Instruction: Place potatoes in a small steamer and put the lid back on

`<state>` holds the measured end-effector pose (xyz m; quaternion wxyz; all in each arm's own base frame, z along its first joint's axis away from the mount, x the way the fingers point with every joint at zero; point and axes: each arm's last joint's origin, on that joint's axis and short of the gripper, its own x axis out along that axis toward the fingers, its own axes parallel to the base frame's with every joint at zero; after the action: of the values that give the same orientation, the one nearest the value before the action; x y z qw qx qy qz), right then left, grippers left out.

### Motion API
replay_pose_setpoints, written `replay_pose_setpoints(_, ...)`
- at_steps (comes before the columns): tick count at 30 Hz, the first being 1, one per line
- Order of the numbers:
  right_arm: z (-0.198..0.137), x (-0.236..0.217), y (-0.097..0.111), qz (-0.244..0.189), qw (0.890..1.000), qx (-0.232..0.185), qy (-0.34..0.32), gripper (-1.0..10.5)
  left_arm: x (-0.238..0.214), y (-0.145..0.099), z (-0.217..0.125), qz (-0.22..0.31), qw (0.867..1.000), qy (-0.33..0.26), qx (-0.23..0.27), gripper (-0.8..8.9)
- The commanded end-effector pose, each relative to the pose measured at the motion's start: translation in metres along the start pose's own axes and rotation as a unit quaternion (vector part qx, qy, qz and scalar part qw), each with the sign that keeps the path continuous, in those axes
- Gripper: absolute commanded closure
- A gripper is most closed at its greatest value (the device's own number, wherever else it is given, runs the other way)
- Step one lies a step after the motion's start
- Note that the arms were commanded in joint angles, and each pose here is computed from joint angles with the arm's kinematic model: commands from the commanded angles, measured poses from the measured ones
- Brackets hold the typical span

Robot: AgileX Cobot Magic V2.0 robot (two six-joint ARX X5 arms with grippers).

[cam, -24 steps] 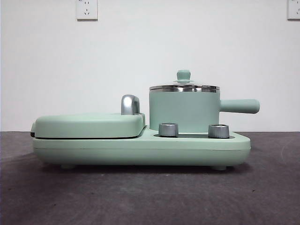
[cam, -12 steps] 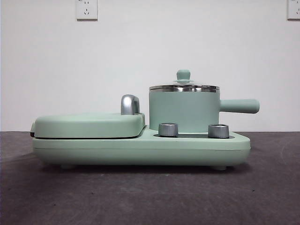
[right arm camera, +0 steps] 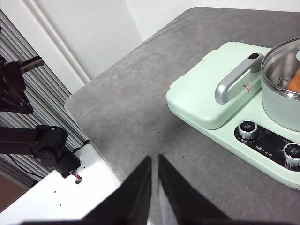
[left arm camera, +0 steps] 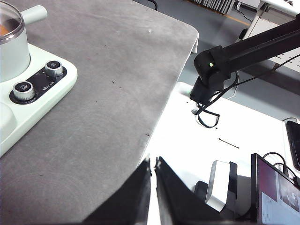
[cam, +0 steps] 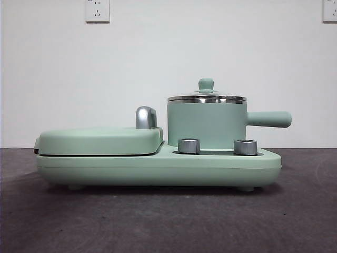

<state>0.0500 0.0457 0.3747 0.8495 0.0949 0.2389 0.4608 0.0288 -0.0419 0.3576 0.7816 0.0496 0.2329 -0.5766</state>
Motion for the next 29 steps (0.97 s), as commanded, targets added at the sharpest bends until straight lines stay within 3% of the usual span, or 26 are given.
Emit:
replay_pose_setpoints(1,0.002,0.000,0.001,0.004,1.000,-0.012,-0.006,9.3,-0.001,-0.001,0.003,-0.002,1.000,-0.008,0.014,7.94)
replay_pose_setpoints(7,0.002,0.000,0.001,0.004,1.000,-0.012,-0.006,9.3,-0.010,-0.003,-0.005,0.048,0.998,-0.041,0.031,7.94)
replay_pose_setpoints(12,0.002,0.000,0.001,0.004,1.000,-0.012,-0.006,9.3,0.002,0.010,-0.025,0.111,0.989,-0.080,0.057,7.94)
replay_pose_setpoints(18,0.002,0.000,0.001,0.004,1.000,-0.012,-0.006,9.3,0.028,0.040,-0.056,0.192,0.960,-0.155,0.132,7.94)
replay_pose_setpoints(24,0.002,0.000,0.001,0.004,1.000,-0.012,-0.006,9.3,0.052,0.073,-0.098,0.271,0.934,-0.212,0.100,7.94)
replay_pose_setpoints(29,0.002,0.000,0.001,0.004,1.000,-0.012,-0.006,9.3,0.062,0.094,-0.133,0.386,0.893,-0.230,0.000,7.94)
